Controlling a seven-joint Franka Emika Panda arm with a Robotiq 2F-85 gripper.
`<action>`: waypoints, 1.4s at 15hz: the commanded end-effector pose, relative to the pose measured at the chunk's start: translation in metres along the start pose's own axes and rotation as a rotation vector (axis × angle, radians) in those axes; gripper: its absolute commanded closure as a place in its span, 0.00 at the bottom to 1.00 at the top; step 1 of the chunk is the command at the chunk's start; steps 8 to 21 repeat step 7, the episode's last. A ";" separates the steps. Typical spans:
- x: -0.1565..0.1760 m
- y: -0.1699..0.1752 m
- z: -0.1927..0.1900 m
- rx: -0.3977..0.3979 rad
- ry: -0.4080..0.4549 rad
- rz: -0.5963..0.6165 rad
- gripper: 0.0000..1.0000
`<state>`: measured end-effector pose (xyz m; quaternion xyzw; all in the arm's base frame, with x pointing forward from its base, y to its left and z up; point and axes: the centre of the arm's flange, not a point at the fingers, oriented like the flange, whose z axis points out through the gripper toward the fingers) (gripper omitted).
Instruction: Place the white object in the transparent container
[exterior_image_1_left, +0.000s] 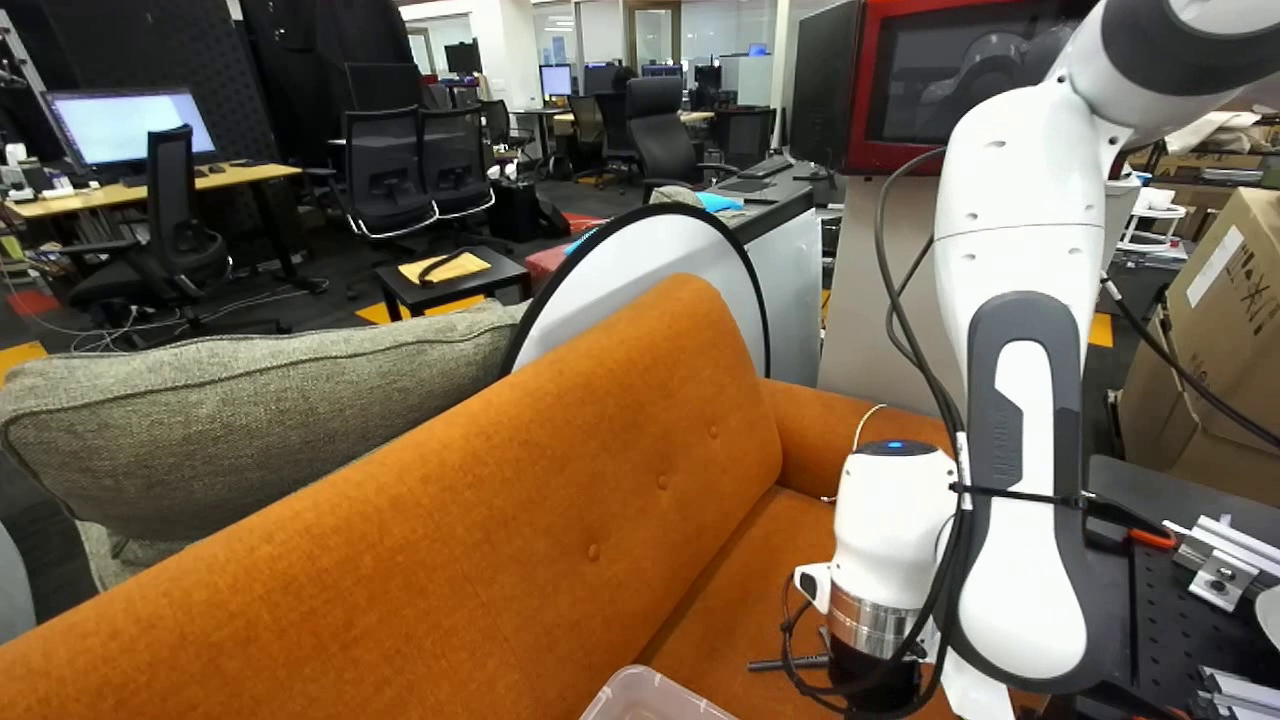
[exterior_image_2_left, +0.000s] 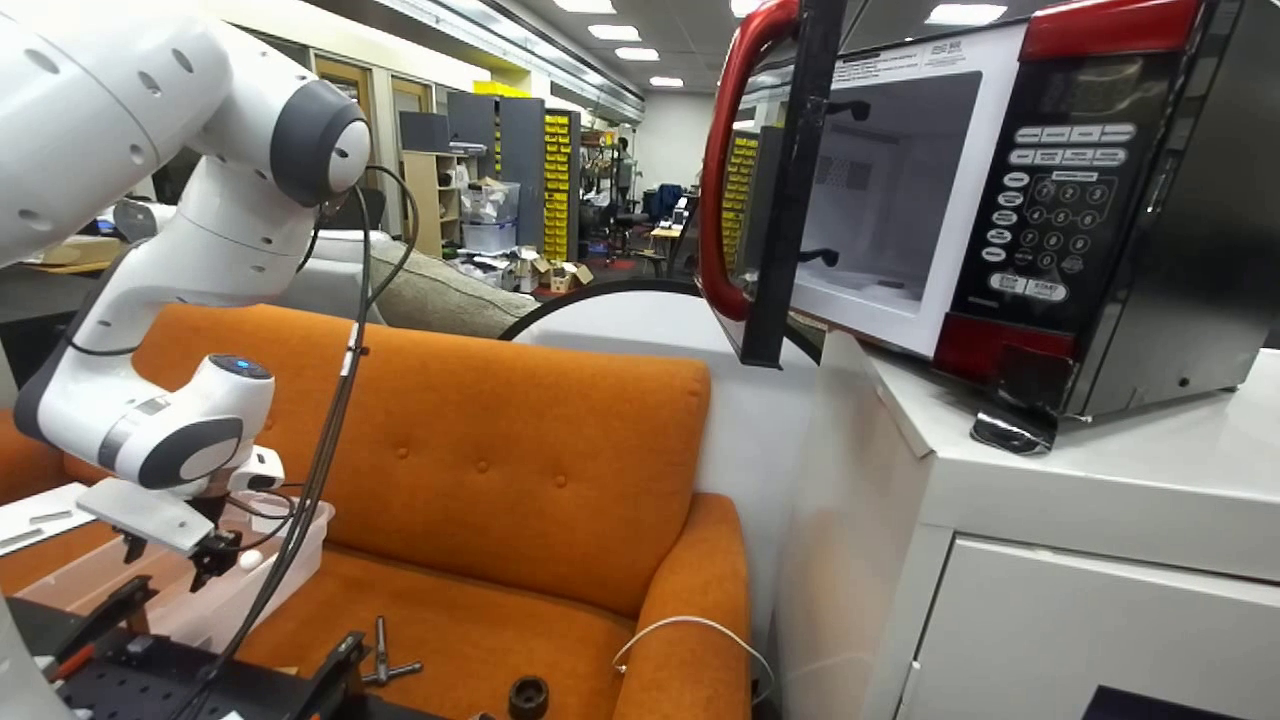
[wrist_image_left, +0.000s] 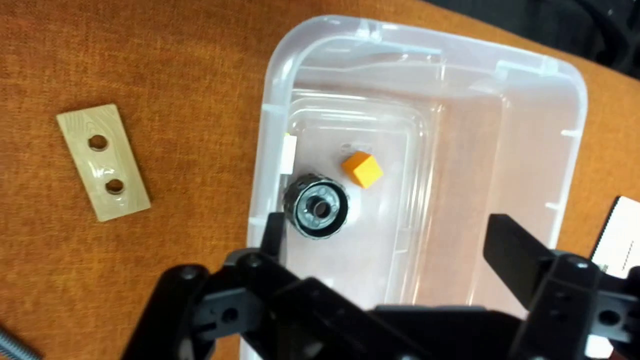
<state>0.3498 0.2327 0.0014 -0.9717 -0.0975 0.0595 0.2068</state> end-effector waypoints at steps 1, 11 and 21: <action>-0.009 0.007 -0.005 -0.007 0.037 0.027 0.00; -0.023 0.013 -0.017 -0.011 0.078 0.064 0.00; -0.023 0.013 -0.017 -0.011 0.078 0.064 0.00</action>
